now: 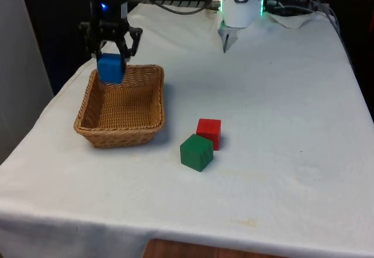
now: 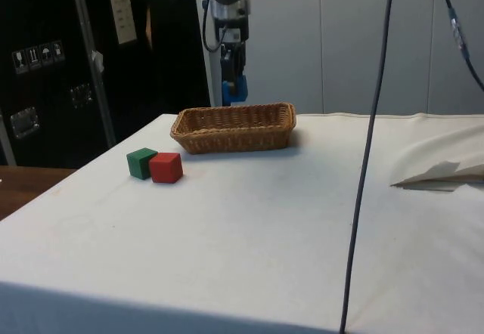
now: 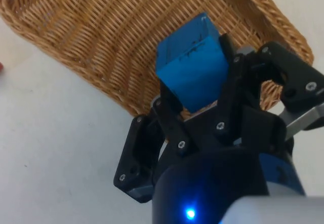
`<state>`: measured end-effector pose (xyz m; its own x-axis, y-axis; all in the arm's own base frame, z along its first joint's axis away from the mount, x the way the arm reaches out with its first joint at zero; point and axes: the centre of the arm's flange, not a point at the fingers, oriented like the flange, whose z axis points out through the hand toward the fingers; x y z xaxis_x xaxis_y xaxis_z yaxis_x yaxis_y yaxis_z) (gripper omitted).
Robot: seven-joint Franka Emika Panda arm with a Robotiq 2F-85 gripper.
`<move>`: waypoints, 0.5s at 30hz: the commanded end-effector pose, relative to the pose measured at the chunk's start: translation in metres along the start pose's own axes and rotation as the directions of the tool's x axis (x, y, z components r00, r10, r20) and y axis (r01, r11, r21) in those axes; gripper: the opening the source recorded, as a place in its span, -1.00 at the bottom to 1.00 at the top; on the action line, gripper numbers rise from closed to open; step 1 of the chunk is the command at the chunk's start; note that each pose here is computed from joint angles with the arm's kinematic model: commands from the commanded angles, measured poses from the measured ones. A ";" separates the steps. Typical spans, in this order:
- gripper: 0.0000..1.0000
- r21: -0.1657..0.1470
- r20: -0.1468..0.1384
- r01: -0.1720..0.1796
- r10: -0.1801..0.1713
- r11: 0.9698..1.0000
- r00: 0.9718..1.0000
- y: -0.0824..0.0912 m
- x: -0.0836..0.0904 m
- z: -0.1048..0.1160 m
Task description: Pick up the blue cube and place it into the basket.
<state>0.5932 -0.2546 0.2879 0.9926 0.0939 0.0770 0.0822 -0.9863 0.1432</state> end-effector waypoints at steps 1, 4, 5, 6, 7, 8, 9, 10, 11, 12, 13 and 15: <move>-0.98 0.011 -0.008 0.000 0.000 1.000 1.000 -0.002 0.000 0.006; -0.98 0.019 -0.005 -0.003 0.003 1.000 1.000 -0.004 0.000 0.014; -0.98 0.023 -0.004 -0.004 0.004 1.000 1.000 -0.005 0.000 0.017; -0.98 0.029 -0.003 -0.006 0.006 1.000 1.000 -0.006 -0.001 0.023; -0.98 0.031 -0.004 -0.008 0.008 0.999 1.000 -0.006 -0.001 0.025; -0.98 0.024 0.008 -0.008 0.007 1.000 1.000 -0.005 -0.001 0.023; -0.98 0.036 -0.002 -0.009 0.010 0.999 1.000 -0.007 -0.002 0.029; -0.98 0.039 -0.001 -0.010 0.010 0.999 1.000 -0.008 -0.002 0.032; -0.98 0.043 -0.001 -0.013 0.013 0.999 1.000 -0.008 -0.002 0.035; -0.98 0.049 0.000 -0.017 0.017 0.999 1.000 -0.009 -0.003 0.040; -0.98 0.052 0.000 -0.020 0.020 0.998 1.000 -0.009 -0.003 0.044; -0.98 0.047 0.011 -0.022 0.021 0.999 1.000 -0.009 -0.004 0.045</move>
<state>0.5923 -0.2525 0.2424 0.9950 0.0713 0.0695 0.0646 -0.9934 0.0945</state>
